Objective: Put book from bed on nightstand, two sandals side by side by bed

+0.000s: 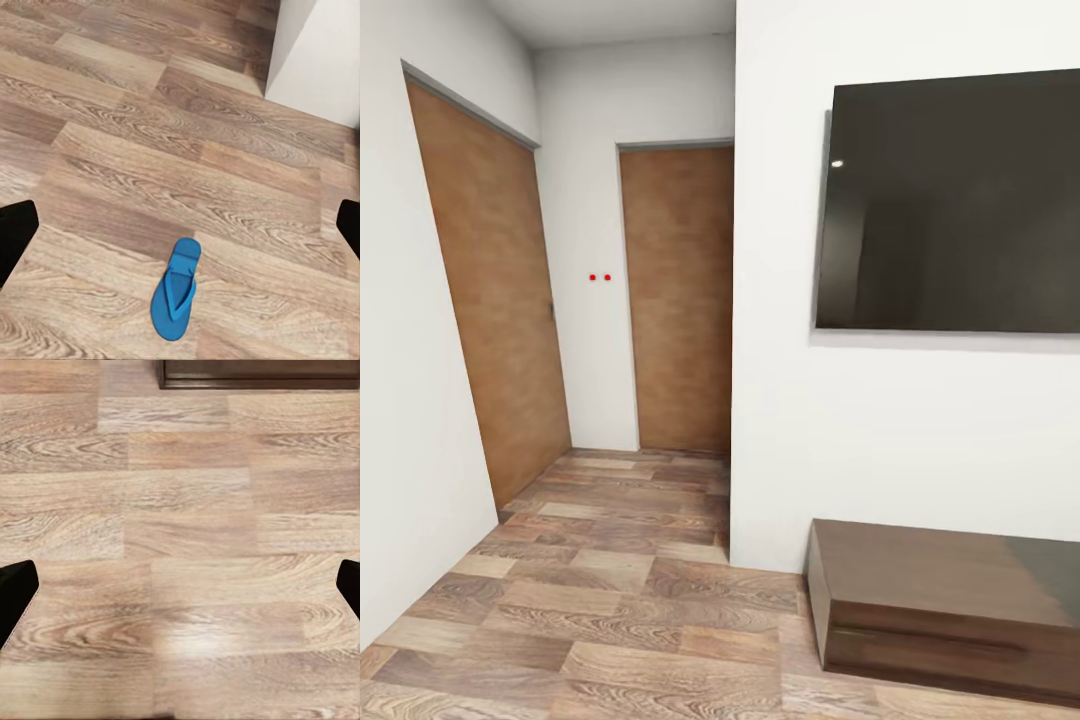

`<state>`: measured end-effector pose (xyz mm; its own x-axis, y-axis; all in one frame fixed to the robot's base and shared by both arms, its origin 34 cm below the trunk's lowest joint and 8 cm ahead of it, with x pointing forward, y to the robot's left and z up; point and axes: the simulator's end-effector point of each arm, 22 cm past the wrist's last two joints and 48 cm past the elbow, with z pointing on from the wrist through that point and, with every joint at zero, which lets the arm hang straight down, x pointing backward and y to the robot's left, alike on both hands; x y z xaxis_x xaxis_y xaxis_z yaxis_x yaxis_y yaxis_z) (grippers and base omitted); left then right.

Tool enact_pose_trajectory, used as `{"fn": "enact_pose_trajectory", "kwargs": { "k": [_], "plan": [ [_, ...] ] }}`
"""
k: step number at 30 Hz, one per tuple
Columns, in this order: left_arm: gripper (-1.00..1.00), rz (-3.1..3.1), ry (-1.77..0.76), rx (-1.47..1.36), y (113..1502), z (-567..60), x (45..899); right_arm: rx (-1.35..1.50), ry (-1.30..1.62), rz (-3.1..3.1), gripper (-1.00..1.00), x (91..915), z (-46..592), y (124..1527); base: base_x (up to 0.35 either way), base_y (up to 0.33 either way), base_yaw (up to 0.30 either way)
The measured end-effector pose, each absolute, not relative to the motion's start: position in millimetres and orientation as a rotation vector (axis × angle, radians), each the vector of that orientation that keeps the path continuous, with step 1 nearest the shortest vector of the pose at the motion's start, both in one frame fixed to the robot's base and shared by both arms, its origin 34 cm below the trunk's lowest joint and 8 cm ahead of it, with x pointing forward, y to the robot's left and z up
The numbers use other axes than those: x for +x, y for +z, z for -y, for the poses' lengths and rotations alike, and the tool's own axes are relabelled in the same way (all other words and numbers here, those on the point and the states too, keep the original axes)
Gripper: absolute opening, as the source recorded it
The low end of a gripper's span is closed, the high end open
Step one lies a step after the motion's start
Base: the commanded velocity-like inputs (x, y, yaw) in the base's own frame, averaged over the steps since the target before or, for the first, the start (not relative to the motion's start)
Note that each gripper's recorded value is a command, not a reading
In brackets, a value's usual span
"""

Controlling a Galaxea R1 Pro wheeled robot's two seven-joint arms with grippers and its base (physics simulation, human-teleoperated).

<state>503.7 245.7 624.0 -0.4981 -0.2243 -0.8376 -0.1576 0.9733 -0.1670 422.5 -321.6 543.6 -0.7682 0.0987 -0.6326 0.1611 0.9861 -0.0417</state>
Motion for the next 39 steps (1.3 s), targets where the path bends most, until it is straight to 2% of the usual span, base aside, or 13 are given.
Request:
{"fn": "enact_pose_trajectory", "kwargs": {
  "k": [11, 19, 35, 39],
  "plan": [
    [1.00, -2.102, -0.083, -0.270, 624, -246, 504, 0.181, -0.122, -2.453, 1.00, 423, 321, 543, 0.245, -0.029, 0.000],
    [1.00, -2.102, -0.084, -0.270, 624, -245, 504, 0.181, -0.122, -2.453, 1.00, 423, 321, 543, 0.203, -0.165, 0.000],
    [1.00, -2.094, -0.083, -0.264, 627, -243, 507, 0.181, -0.122, -2.453, 1.00, 423, 322, 543, 0.009, -0.008, 0.000],
    [1.00, -2.031, -0.087, -0.256, 659, -245, 531, 0.181, -0.122, -2.453, 1.00, 423, 322, 543, 0.000, 0.000, 0.000]
  ]
}}
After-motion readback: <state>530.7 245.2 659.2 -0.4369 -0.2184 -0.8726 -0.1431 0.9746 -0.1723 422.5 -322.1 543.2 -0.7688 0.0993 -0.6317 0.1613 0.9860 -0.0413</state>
